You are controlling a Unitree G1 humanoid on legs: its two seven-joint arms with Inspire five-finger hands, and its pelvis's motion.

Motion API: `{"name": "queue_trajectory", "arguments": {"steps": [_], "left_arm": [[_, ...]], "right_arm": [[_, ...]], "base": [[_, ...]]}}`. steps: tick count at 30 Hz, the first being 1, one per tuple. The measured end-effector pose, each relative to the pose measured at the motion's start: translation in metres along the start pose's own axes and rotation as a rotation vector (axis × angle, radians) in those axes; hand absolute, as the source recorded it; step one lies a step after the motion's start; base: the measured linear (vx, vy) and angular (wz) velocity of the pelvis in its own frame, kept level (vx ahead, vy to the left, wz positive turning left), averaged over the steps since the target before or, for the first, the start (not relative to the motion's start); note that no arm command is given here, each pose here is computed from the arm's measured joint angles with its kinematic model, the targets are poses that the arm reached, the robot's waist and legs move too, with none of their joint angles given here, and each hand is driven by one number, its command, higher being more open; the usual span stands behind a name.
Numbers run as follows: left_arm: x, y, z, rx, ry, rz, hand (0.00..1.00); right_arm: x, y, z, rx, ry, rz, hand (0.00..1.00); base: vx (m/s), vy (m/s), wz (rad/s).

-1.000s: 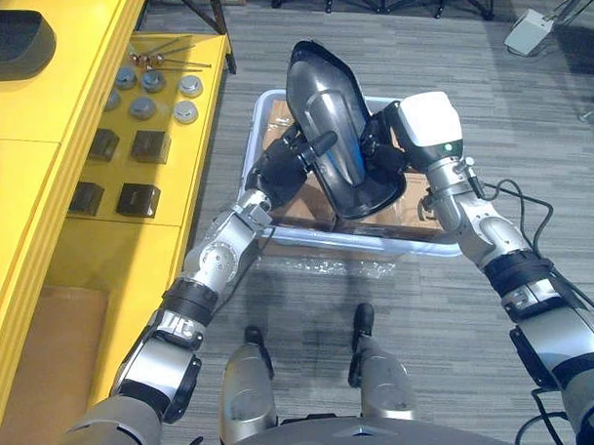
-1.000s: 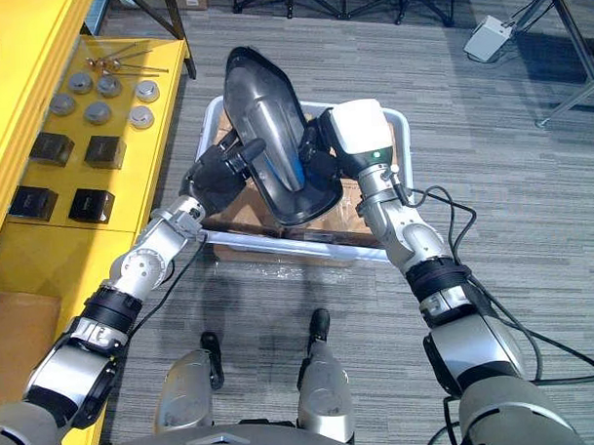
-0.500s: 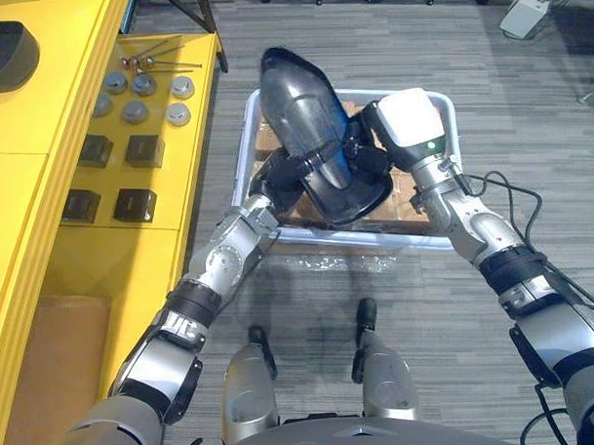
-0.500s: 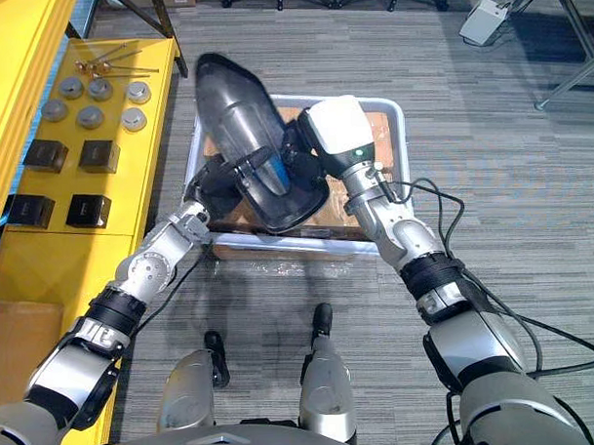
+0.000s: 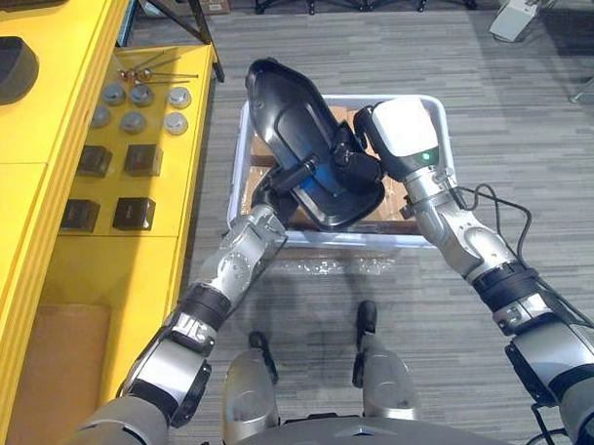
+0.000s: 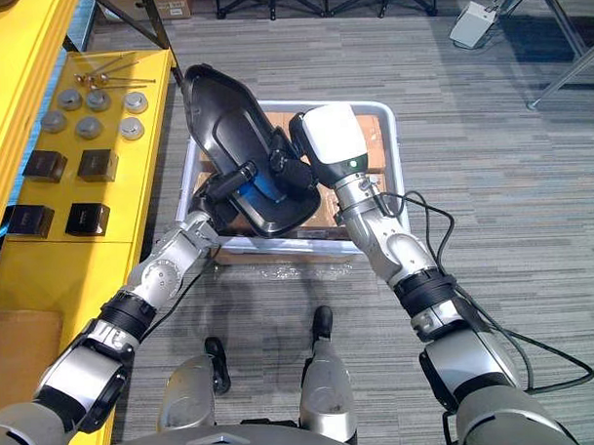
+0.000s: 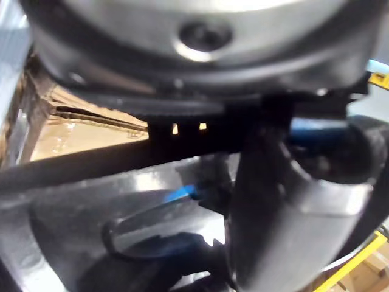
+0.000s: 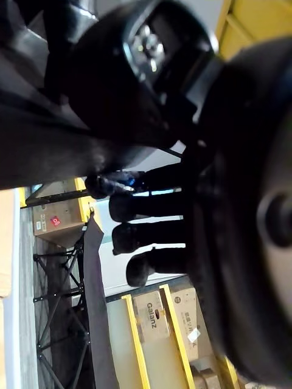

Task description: Walk over and take three plastic housings, then place them on the shelf

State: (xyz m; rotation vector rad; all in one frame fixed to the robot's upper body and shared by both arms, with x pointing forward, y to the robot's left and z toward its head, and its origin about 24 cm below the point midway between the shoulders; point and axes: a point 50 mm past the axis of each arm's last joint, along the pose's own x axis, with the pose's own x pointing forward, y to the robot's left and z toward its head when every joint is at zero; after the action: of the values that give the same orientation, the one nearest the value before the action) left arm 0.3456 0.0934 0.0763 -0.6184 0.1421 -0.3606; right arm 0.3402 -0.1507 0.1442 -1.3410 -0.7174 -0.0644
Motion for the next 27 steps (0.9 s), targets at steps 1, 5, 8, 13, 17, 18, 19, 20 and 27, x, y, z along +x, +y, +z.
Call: {"name": "queue_trajectory", "arguments": {"steps": [1, 5, 8, 13, 17, 18, 19, 20, 27], "left_arm": [[-0.002, 0.001, -0.003, -0.008, -0.004, 0.007, 0.00], [-0.017, 0.003, -0.019, -0.020, -0.036, 0.014, 0.00], [-0.025, 0.001, -0.027, -0.013, -0.070, 0.029, 0.00], [-0.040, -0.004, -0.028, 0.125, -0.147, 0.080, 0.00], [-0.065, -0.010, -0.022, 0.284, -0.256, 0.123, 0.00], [-0.068, -0.012, -0.017, 0.353, -0.292, 0.148, 0.00], [-0.072, -0.009, -0.013, 0.398, -0.336, 0.209, 0.00], [-0.075, -0.003, -0.009, 0.443, -0.362, 0.275, 0.00], [-0.134, 0.067, 0.003, 0.844, -0.393, 0.832, 0.00]], "right_arm": [[-0.003, 0.002, 0.000, 0.009, 0.010, 0.002, 0.00], [-0.022, 0.007, 0.008, 0.069, 0.034, -0.007, 1.00], [-0.033, 0.013, 0.013, 0.147, 0.086, -0.045, 1.00], [-0.052, 0.021, 0.021, 0.328, 0.189, -0.076, 1.00], [-0.072, 0.018, 0.041, 0.671, 0.323, -0.145, 1.00], [-0.074, 0.014, 0.042, 0.814, 0.365, -0.180, 1.00], [-0.077, 0.010, 0.045, 0.933, 0.373, -0.209, 1.00], [-0.079, 0.003, 0.048, 1.035, 0.353, -0.244, 1.00], [-0.111, -0.047, 0.037, 1.558, 0.166, -0.468, 1.00]], "base": [[0.00, 0.000, 0.00], [0.04, -0.015, 0.00], [0.03, -0.022, 0.06], [0.00, -0.014, 0.05], [0.01, -0.011, -0.04], [-0.02, -0.012, -0.11], [-0.03, -0.011, -0.10], [-0.03, -0.011, -0.09], [0.00, -0.005, -0.01]]}}
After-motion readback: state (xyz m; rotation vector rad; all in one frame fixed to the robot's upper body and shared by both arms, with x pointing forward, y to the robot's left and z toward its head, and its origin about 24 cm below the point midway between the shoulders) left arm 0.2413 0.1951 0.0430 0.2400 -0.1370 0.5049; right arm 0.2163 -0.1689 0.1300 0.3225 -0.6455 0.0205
